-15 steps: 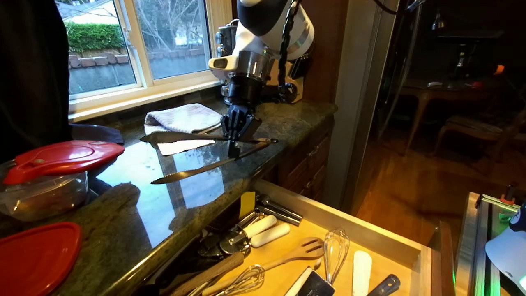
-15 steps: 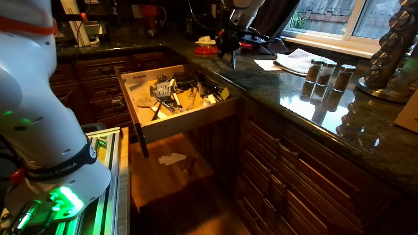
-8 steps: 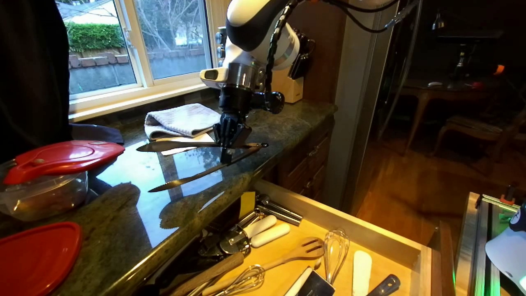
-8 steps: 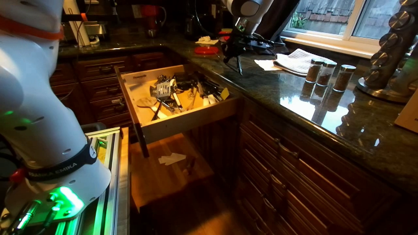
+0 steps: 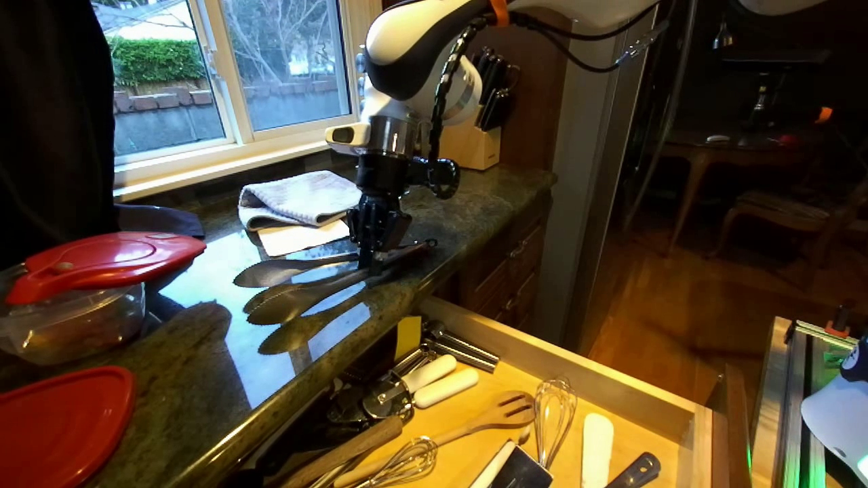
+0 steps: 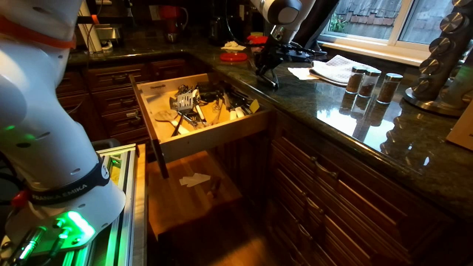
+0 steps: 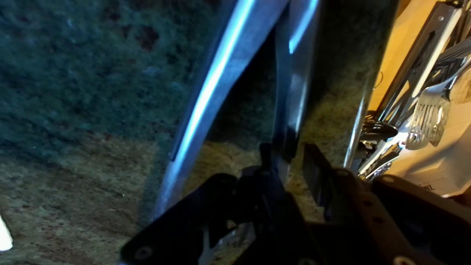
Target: Remove the tongs from the drawer
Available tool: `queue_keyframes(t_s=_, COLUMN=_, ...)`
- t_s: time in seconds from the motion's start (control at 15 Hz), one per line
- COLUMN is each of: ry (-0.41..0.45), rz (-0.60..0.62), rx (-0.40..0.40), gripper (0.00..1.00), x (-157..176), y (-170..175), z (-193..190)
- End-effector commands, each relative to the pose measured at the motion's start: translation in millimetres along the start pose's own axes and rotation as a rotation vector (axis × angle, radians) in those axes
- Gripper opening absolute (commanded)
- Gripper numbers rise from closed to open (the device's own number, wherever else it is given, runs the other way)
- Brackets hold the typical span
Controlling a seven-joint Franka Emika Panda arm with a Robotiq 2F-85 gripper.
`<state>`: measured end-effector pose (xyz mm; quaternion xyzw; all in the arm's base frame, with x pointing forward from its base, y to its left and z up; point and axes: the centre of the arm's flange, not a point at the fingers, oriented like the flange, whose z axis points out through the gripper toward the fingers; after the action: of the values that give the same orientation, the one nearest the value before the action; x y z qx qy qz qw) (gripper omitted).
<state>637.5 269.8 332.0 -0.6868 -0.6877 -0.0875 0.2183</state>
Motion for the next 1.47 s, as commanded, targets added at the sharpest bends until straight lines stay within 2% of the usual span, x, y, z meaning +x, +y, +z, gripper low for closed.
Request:
queue_keyframes(t_s=0.0, ry=-0.029, rz=-0.031, rx=0.014, gripper=0.59, x=3, y=8, z=-3)
queue_keyframes(t_s=0.33, ry=-0.007, rz=-0.002, rx=-0.055, gripper=0.97, x=19, y=-22, z=-29)
queue_keyframes(t_s=0.4, ry=-0.001, rz=0.009, rx=-0.072, gripper=1.00, x=23, y=-30, z=-37)
queue_keyframes(t_s=0.53, ry=0.010, rz=0.067, rx=-0.113, gripper=1.00, x=30, y=-52, z=-60)
queue_keyframes(t_s=0.67, ry=-0.004, rz=0.148, rx=-0.223, gripper=1.00, x=27, y=-76, z=-79)
queue_keyframes(t_s=1.07, ry=0.002, rz=0.408, rx=-0.407, gripper=1.00, x=3, y=-149, z=-93)
queue_keyframes(t_s=1.27, ry=-0.012, rz=0.565, rx=-0.422, gripper=1.00, x=-11, y=-182, z=-86)
queue_keyframes(t_s=1.33, ry=-0.014, rz=0.623, rx=-0.409, gripper=1.00, x=-15, y=-195, z=-82)
queue_keyframes(t_s=1.4, ry=0.011, rz=0.657, rx=-0.357, gripper=1.00, x=-22, y=-208, z=-77)
